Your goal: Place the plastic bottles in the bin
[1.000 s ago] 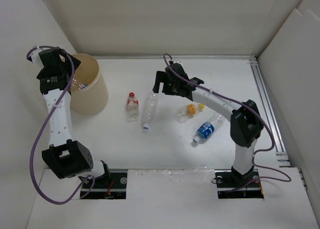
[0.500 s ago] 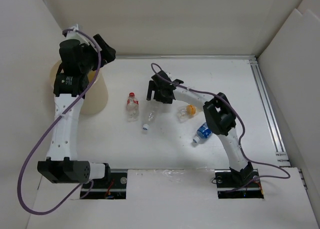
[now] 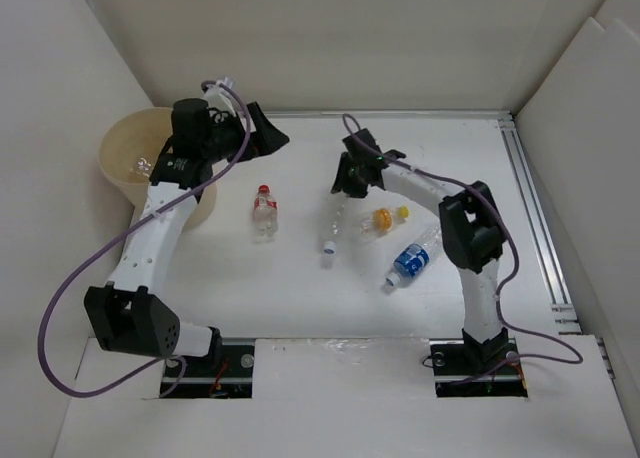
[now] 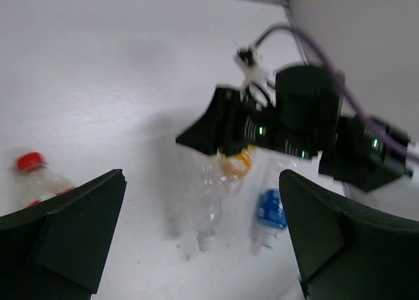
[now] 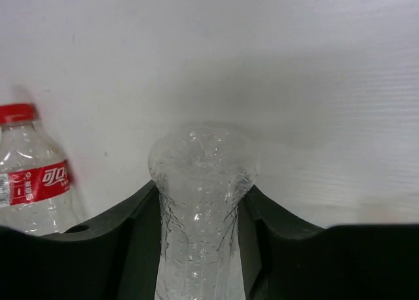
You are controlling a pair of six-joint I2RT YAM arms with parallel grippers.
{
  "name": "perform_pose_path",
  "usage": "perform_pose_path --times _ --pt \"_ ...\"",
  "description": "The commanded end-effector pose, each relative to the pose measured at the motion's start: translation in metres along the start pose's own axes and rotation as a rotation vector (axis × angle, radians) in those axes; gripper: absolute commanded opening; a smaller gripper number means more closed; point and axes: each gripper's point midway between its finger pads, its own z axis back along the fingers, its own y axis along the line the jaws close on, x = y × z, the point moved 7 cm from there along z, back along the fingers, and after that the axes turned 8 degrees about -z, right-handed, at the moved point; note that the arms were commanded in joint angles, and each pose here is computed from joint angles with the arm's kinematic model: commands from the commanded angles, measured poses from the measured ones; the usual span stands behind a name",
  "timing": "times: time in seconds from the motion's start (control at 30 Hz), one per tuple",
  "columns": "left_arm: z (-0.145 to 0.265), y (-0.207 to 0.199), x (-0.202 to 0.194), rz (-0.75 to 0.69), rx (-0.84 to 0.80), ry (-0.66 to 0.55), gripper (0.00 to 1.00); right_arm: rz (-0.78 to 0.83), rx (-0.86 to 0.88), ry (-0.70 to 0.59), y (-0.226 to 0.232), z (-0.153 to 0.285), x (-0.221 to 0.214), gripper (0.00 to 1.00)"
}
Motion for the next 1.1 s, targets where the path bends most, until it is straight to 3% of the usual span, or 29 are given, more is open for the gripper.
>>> perform_pose_path --times 0.0,0.07,0.13,0.23,0.27,0.4,0.6,0.83,0.87,0.93,1.0,1.03,1.07 --pt "0.002 -0.039 -0.008 -0.061 -0.252 -0.025 1.00 0.013 0.147 -0.185 0.005 0.071 0.068 0.00" --pt "-0.002 -0.048 -0.029 -0.027 -0.421 0.051 1.00 0.064 0.243 -0.225 -0.001 0.092 0.085 0.00" --pt "-0.003 -0.056 -0.040 -0.026 -0.555 0.048 1.00 0.092 0.349 -0.304 0.002 0.134 0.100 0.00" --pt "-0.006 -0.073 -0.046 -0.022 -0.639 0.031 1.00 0.144 0.565 -0.373 -0.002 0.181 0.111 0.00" --pt "-0.009 -0.085 -0.053 -0.033 -0.677 0.049 1.00 0.170 0.679 -0.317 0.002 0.194 0.104 0.00" --pt "-0.024 -0.115 -0.064 -0.035 -0.770 0.082 1.00 0.197 0.921 -0.322 0.014 0.242 0.100 0.00" --pt "-0.052 -0.149 -0.068 -0.052 -0.829 0.102 1.00 0.271 1.110 -0.349 0.038 0.298 0.075 0.00" --pt "-0.061 -0.181 -0.070 -0.054 -0.918 0.099 1.00 0.250 1.199 -0.336 0.046 0.308 0.071 0.00" --pt "-0.059 -0.183 -0.065 -0.055 -0.927 0.086 0.94 0.229 1.218 -0.315 0.046 0.308 0.069 0.00" --pt "-0.062 -0.183 -0.065 -0.041 -0.925 0.095 0.62 0.226 1.228 -0.318 0.046 0.304 0.069 0.00" --pt "-0.063 -0.185 -0.060 -0.043 -0.914 0.065 0.15 0.222 1.233 -0.304 0.045 0.302 0.067 0.00" --pt "-0.060 -0.186 -0.056 -0.044 -0.908 0.046 0.02 0.222 1.233 -0.304 0.045 0.302 0.067 0.00" --pt "-0.056 -0.188 -0.050 -0.045 -0.896 0.018 0.00 0.236 1.246 -0.306 0.045 0.304 0.067 0.02"
